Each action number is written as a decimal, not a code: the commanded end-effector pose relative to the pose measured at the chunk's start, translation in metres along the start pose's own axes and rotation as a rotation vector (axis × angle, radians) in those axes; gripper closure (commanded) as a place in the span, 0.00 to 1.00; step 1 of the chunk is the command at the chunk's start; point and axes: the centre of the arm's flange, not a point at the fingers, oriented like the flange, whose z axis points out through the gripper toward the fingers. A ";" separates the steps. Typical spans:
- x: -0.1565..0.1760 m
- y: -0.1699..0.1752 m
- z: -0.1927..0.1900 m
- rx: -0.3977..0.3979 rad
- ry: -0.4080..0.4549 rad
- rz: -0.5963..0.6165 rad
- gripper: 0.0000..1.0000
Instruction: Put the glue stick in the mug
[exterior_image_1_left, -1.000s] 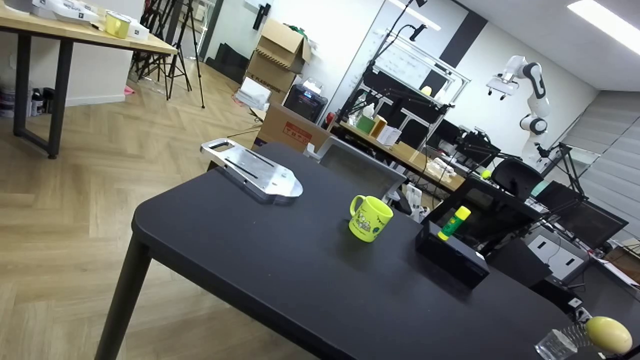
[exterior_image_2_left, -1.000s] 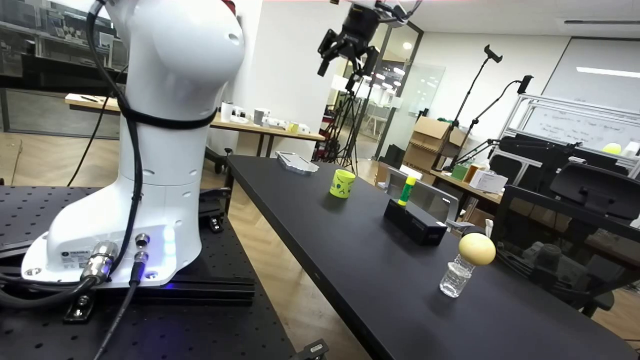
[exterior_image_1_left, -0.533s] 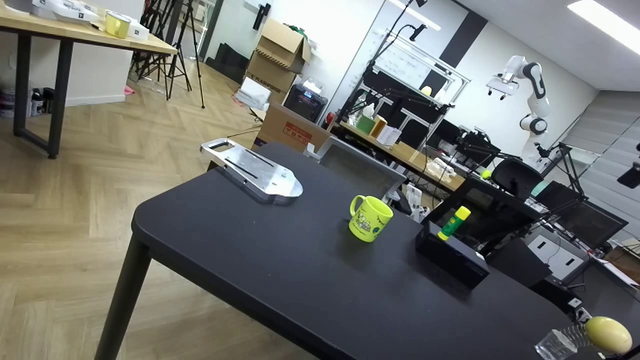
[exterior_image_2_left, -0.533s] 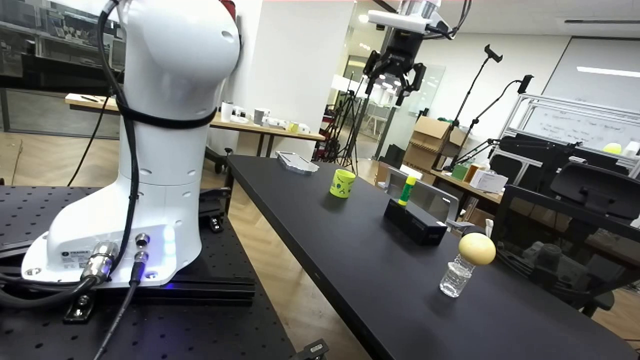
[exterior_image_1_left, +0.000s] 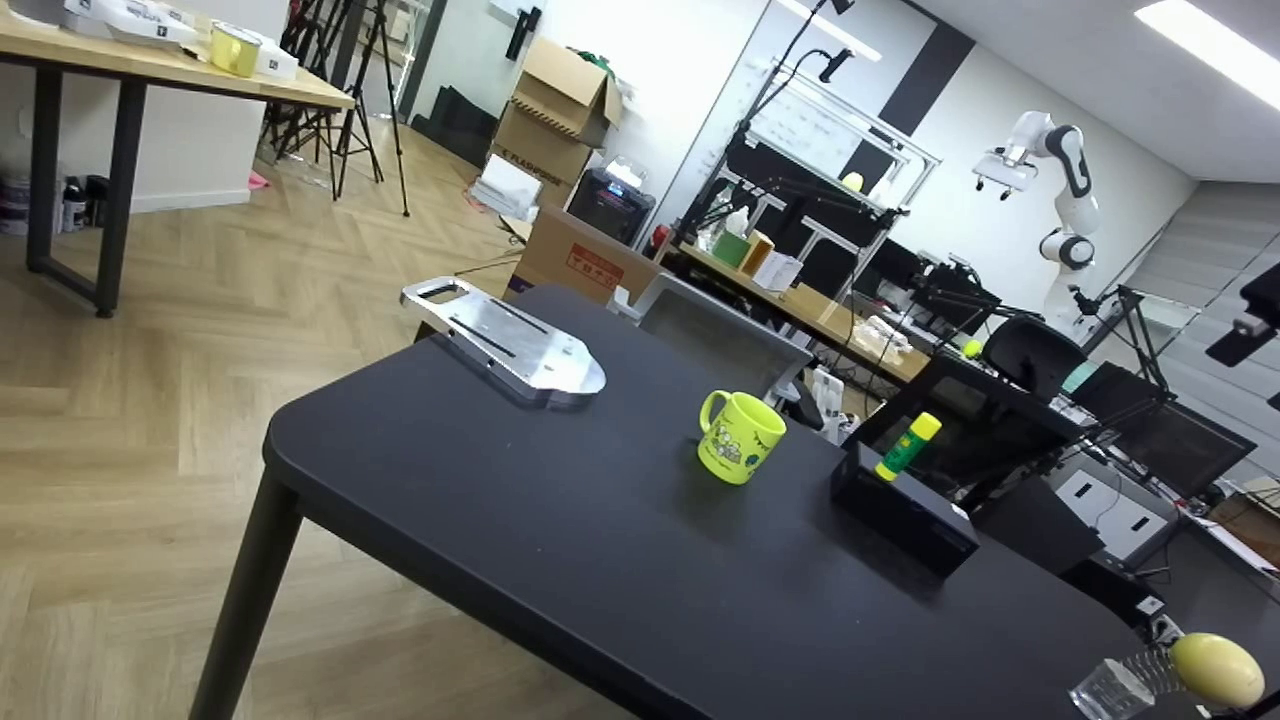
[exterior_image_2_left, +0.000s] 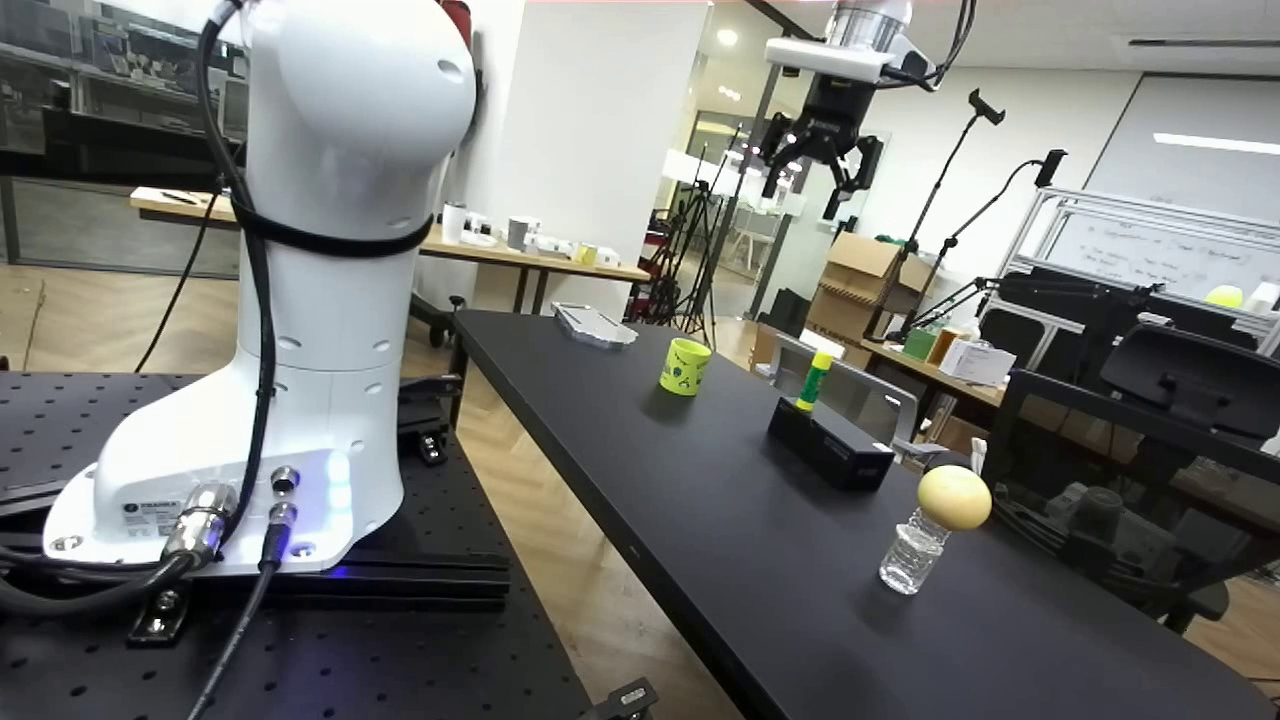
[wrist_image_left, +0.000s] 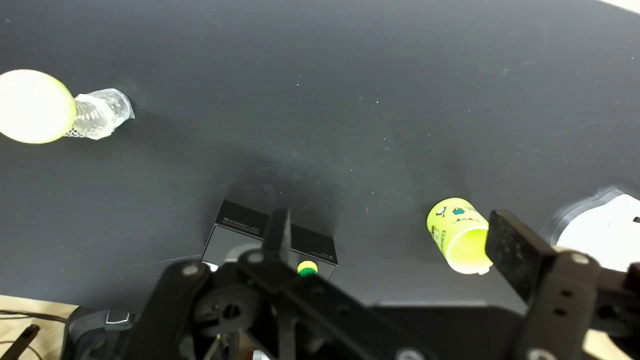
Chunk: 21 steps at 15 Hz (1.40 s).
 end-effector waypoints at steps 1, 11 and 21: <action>0.000 0.000 0.000 0.000 0.000 0.000 0.00; 0.119 0.040 0.073 -0.030 -0.077 -0.083 0.00; 0.235 0.042 0.128 -0.132 -0.017 -0.163 0.00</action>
